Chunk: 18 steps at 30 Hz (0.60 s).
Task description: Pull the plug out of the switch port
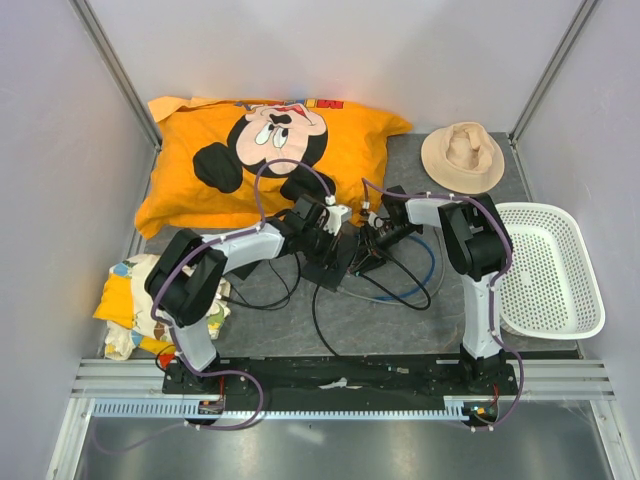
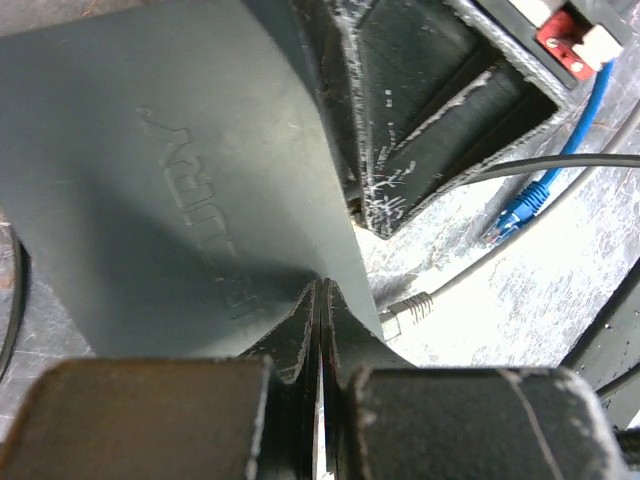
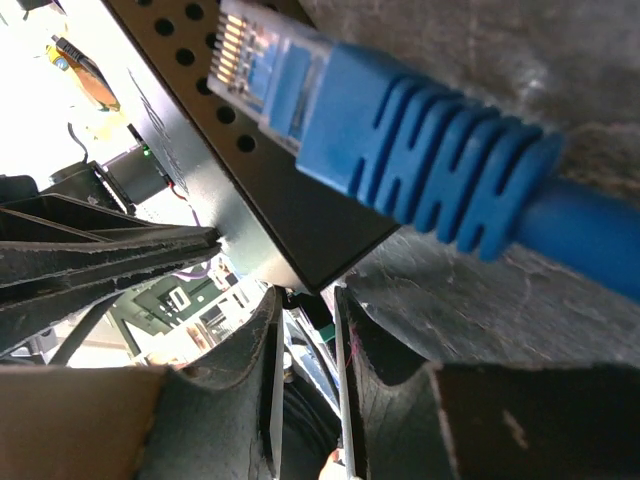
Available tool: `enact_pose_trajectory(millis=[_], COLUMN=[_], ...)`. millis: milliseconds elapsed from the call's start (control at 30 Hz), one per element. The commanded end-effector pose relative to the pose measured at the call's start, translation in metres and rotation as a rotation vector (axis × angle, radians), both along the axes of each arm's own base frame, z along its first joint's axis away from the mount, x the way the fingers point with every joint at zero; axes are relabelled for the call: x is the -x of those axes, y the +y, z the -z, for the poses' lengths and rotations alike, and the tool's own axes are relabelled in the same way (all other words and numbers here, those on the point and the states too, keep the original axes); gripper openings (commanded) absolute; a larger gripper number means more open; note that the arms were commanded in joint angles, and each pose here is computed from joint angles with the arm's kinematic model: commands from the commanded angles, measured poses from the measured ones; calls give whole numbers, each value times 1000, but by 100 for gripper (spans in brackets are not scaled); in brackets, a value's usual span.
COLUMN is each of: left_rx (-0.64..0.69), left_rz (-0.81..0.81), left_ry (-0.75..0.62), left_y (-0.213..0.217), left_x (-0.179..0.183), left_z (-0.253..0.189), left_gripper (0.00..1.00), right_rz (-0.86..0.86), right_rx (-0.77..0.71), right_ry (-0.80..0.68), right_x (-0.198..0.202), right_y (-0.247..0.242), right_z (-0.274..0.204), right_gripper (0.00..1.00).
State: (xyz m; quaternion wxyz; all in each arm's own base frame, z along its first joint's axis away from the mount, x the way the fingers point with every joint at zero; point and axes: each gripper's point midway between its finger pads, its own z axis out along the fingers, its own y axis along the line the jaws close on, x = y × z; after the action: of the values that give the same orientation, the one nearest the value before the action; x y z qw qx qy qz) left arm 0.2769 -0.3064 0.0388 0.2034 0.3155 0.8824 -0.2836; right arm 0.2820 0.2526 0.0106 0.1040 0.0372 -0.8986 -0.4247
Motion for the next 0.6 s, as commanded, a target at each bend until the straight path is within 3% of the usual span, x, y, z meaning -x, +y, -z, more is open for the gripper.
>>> enact_pose_trajectory(millis=[0,233,433,567], left_rx=[-193,-217,-203,-259], left_rz=[-46,-24,-84,-85], left_ry=[199,162,-14,40], left_y=[42,36,39,53], left_x=[54,56,1,10], left_z=[60,64,19,38], left_gripper=[1,2,2,2], right_rz=[22,30,25,13], right_rx=[409,414,450,517], right_ry=[-203,-199,-201,-207], right_x=[-33,-32,-33,-32], right_y=[-43,-43,-48,-54], right_z=[107,110,112,116], right_gripper=[0,0,0,0])
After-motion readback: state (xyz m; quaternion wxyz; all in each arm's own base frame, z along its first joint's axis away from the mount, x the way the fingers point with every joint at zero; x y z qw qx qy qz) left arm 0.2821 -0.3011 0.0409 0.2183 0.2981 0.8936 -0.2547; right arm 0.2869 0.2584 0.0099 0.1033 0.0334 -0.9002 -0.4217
